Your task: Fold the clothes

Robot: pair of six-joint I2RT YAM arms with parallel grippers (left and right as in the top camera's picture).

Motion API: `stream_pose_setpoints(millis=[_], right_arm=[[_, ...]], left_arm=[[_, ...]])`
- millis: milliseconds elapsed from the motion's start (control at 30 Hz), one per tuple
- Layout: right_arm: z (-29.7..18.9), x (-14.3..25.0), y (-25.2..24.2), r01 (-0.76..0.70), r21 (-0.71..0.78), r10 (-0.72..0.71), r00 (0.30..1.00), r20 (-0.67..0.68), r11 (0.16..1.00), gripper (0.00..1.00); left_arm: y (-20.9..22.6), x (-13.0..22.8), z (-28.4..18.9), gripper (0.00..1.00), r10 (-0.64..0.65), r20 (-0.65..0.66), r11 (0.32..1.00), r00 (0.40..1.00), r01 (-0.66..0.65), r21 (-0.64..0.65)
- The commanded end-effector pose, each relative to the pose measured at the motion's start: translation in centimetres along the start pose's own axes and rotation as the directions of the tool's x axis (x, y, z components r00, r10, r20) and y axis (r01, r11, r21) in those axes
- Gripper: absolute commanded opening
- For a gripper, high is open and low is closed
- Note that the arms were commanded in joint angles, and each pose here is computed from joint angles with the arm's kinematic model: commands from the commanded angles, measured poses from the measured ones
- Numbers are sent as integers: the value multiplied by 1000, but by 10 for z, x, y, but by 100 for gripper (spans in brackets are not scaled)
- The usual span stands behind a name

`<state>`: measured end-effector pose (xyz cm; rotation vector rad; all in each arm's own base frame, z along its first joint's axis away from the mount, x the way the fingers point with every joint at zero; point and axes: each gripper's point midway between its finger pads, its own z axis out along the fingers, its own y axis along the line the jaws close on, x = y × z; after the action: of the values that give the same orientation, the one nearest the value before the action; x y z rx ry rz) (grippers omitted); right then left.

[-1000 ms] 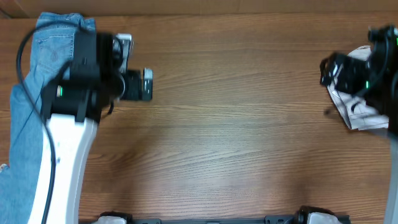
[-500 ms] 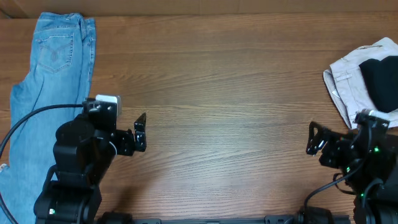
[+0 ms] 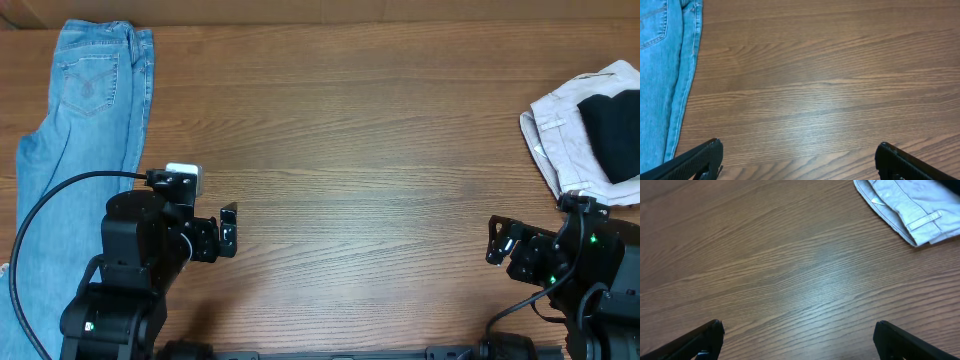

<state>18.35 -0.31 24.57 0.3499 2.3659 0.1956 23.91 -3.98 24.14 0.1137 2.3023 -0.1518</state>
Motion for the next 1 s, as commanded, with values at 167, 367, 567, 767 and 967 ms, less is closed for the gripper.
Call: stream_pose_setpoints(millis=[167, 367, 567, 767, 967], right_arm=[[-1, -1, 0, -1, 0, 1, 1000, 8, 1000, 100], [-7, -1, -11, 0, 66, -2, 999, 41, 998, 100], [-27, 3, -9, 12, 47, -19, 991, 130, 999, 100], [-40, 0, -4, 42, 0, -40, 946, 322, 999, 100], [-14, 6, 4, 125, -82, -70, 870, 488, 989, 100]], left_arm=[[3, 5, 3, 100, -22, -19, 1000, 1000, 22, -14], [3, 5, 3, 100, -22, -20, 1000, 1000, 22, -14], [3, 5, 3, 100, -22, -20, 1000, 1000, 22, -14], [3, 5, 3, 100, -22, -20, 1000, 1000, 22, -14], [3, 5, 3, 100, -22, -20, 1000, 1000, 22, -14]])
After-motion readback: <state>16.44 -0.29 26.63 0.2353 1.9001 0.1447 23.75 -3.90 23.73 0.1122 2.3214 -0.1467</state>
